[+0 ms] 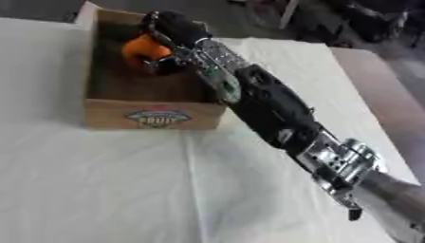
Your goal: Pick up objects on the table and place them in the box.
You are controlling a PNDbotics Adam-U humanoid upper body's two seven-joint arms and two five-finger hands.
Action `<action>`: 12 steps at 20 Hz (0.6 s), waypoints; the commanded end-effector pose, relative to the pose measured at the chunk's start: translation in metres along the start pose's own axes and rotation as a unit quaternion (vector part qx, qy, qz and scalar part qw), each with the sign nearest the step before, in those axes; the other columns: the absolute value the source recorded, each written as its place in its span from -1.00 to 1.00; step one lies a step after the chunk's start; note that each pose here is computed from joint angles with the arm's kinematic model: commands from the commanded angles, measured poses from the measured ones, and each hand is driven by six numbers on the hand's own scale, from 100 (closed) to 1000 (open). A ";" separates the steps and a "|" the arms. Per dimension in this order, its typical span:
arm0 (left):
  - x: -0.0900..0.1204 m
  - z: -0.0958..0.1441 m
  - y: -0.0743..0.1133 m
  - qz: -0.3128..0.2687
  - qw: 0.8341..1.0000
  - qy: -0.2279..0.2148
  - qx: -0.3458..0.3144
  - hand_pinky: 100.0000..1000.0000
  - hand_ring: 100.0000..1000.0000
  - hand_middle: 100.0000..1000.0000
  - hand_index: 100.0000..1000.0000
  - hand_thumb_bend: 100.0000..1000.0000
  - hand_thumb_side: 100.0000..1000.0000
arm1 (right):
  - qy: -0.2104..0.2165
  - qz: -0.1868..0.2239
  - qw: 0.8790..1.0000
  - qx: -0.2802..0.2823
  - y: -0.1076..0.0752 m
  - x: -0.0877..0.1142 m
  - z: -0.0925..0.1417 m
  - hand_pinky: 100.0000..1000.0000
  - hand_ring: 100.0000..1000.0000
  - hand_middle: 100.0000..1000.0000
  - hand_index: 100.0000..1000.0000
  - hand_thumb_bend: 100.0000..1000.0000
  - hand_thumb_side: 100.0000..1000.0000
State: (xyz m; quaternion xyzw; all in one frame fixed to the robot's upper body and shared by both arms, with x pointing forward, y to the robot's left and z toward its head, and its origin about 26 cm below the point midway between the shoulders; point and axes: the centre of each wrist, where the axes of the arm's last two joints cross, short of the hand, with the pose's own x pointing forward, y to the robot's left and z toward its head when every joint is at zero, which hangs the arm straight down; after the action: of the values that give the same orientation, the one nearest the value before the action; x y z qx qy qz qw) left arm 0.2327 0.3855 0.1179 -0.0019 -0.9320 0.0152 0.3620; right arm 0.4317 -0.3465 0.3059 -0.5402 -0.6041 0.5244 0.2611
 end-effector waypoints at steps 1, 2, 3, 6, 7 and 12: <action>0.006 0.002 0.002 -0.018 1.000 -0.001 -0.005 -0.33 -0.16 -0.11 0.03 -1.00 0.28 | -0.004 0.035 0.999 0.022 -0.010 -0.012 0.002 0.56 0.45 0.20 0.63 -1.00 -0.77; 0.006 0.002 0.002 -0.020 1.000 -0.001 -0.005 -0.33 -0.16 -0.11 0.03 -1.00 0.28 | -0.005 0.043 0.999 0.028 -0.013 -0.014 0.002 0.58 0.47 0.25 0.68 -1.00 -0.78; 0.006 0.002 0.002 -0.021 1.000 -0.002 -0.005 -0.33 -0.16 -0.11 0.03 -1.00 0.28 | -0.006 0.051 0.998 0.034 -0.015 -0.015 0.002 0.58 0.50 0.30 0.72 -1.00 -0.78; 0.006 0.001 0.003 -0.024 1.000 -0.003 -0.005 -0.33 -0.16 -0.11 0.03 -1.00 0.28 | -0.001 0.074 0.995 0.062 -0.020 -0.018 0.002 0.61 0.55 0.38 0.78 -1.00 -0.78; 0.007 0.001 0.003 -0.025 1.000 -0.003 -0.004 -0.33 -0.16 -0.11 0.03 -1.00 0.28 | -0.001 0.081 0.994 0.075 -0.023 -0.019 0.002 0.62 0.56 0.40 0.78 -1.00 -0.78; 0.007 0.001 0.004 -0.028 1.000 -0.003 -0.003 -0.33 -0.16 -0.11 0.03 -1.00 0.28 | -0.005 0.092 0.991 0.095 -0.042 -0.020 0.001 0.66 0.63 0.50 0.98 -1.00 -0.86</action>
State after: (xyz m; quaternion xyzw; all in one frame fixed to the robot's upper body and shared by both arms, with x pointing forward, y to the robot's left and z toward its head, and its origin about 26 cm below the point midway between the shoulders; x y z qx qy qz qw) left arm 0.2301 0.3859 0.1142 0.0110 -0.9296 0.0132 0.3681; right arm 0.4290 -0.3541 0.3268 -0.5440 -0.5073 0.6114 0.2699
